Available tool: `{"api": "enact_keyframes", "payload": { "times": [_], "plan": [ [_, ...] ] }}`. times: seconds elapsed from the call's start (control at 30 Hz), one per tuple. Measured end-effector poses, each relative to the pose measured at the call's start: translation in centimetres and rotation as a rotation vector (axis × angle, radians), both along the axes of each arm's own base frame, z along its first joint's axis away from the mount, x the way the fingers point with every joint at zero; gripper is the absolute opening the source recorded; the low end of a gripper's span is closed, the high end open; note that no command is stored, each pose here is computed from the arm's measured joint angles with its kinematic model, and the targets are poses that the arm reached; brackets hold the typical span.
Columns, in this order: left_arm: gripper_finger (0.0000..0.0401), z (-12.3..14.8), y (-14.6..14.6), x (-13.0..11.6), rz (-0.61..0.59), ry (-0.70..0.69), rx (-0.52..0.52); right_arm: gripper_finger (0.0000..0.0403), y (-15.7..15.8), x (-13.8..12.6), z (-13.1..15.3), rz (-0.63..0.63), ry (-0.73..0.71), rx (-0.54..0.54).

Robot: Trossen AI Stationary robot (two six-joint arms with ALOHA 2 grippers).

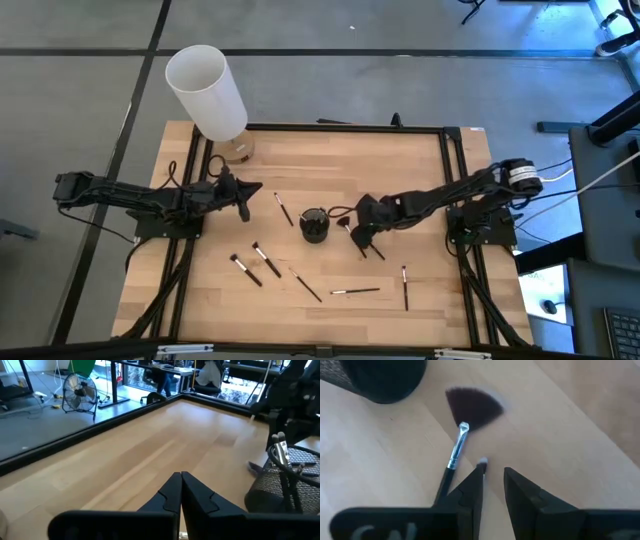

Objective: Sort items
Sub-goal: Put the silver eyeshadow brush into the pen holder

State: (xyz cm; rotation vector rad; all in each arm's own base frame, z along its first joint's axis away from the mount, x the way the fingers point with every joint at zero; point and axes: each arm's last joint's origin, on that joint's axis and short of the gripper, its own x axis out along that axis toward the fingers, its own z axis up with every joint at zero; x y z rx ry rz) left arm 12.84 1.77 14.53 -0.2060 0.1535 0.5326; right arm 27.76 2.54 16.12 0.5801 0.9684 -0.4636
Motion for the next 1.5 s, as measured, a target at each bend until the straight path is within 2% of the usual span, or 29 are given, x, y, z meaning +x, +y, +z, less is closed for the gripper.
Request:
{"api": "enact_keyframes", "payload": {
  "times": [0.3,0.53,0.63,0.73,0.87,1.0,1.2,1.3,1.37,1.5],
  "plan": [
    [0.0004,0.0,-0.1,0.0,-0.017,-0.016,-0.033,0.0078,0.5,1.4,-1.9,0.06,-0.016,0.0],
    [0.0004,0.0,-0.1,0.0,-0.016,-0.017,-0.04,0.0076,0.5,1.7,-3.4,0.067,0.032,-0.012],
    [0.0004,-0.1,-0.1,0.0,-0.015,-0.013,-0.04,0.0056,0.9,1.7,-3.6,0.098,0.045,-0.021],
    [0.0004,-0.1,-0.1,0.0,-0.015,-0.011,-0.04,0.0015,1.0,1.6,-3.6,0.121,0.05,-0.038],
    [0.0004,-0.1,-0.1,0.0,-0.015,-0.011,-0.04,0.0009,0.9,1.4,-3.0,0.109,0.03,-0.047],
    [0.0004,-0.1,-0.1,0.0,-0.025,-0.011,-0.042,0.0004,0.6,0.8,-1.1,0.073,0.019,-0.139],
    [0.0004,-0.1,-0.2,0.1,-0.051,-0.008,-0.05,0.0002,0.0,0.8,6.1,-0.007,-0.185,-0.39],
    [0.0004,-0.1,-0.2,0.0,-0.049,-0.008,-0.049,0.0002,0.3,0.8,9.6,-0.011,-0.348,-0.507],
    [0.0004,-0.1,-0.1,0.0,-0.047,-0.006,-0.046,0.0001,0.6,1.2,11.8,-0.017,-0.507,-0.58],
    [0.0004,-0.1,-0.1,0.0,-0.036,-0.003,-0.037,0.0001,1.3,2.1,14.3,0.009,-0.787,-0.705]
  ]
}}
